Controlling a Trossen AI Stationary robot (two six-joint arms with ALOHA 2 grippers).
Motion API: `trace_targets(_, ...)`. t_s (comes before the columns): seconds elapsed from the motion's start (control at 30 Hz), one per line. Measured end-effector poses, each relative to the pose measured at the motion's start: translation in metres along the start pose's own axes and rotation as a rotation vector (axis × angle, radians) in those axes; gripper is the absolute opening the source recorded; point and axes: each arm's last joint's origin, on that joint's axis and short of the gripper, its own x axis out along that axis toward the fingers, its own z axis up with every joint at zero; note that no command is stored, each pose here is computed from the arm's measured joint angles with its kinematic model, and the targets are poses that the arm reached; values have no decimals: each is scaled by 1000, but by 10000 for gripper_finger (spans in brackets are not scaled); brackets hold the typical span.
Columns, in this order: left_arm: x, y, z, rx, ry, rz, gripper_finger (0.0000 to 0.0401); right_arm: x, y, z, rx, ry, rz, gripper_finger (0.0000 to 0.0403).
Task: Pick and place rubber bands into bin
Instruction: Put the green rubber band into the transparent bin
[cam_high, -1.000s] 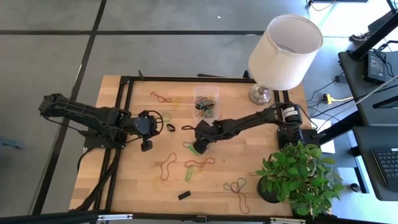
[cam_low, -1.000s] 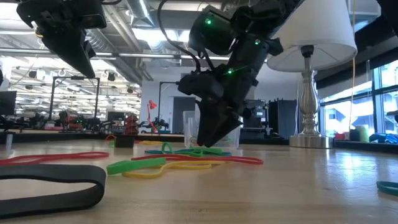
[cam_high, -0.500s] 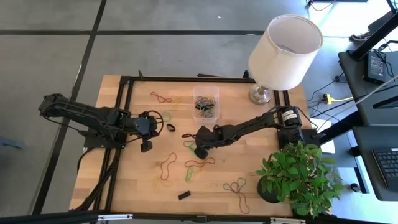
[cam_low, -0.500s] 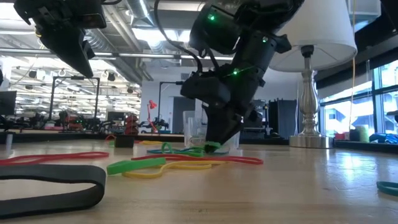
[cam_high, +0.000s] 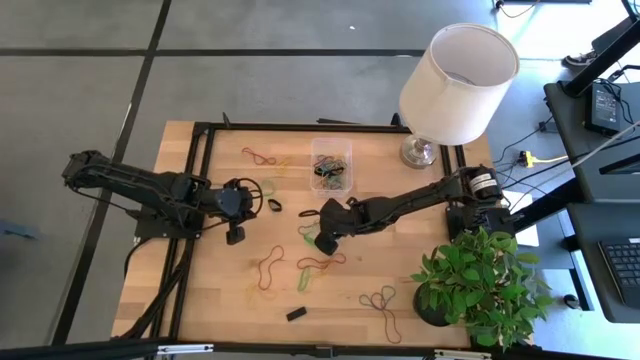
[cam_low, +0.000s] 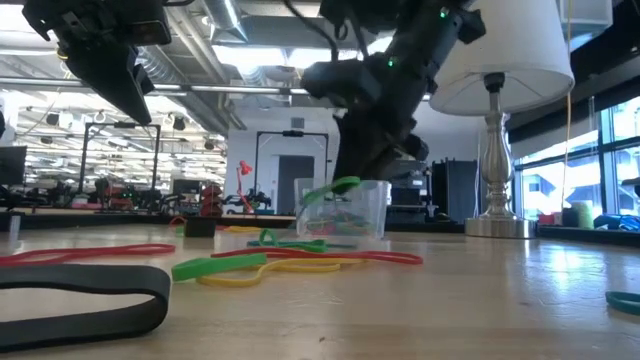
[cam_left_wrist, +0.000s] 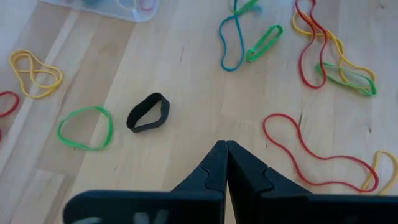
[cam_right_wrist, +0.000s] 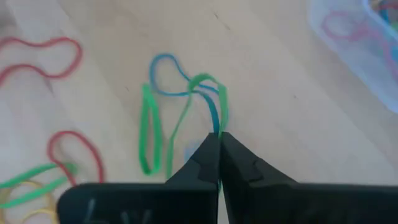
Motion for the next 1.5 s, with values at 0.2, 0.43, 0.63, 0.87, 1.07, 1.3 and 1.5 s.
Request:
trace_targets(0.2,0,0,0,1,-1,2,2,-24,-1,11,20,-78,10,4)
trace_targets(0.43,0,0,0,19,-1,3,2,-28,1,10,46,-64,42,4)
trace_targets(0.63,0,0,0,27,-1,3,2,-27,7,4,52,-42,60,5)
trace_targets(0.87,0,0,1,54,-8,1,2,-28,1,14,76,-142,0,3)
trace_targets(1.07,0,-1,3,73,-34,-1,3,-31,-18,47,65,-216,-50,3)
trace_targets(1.3,0,-2,5,106,-56,-19,3,-52,-49,108,25,-256,-133,2)
trace_targets(1.5,0,0,6,98,-68,16,3,-46,-84,142,-17,-143,-219,1)
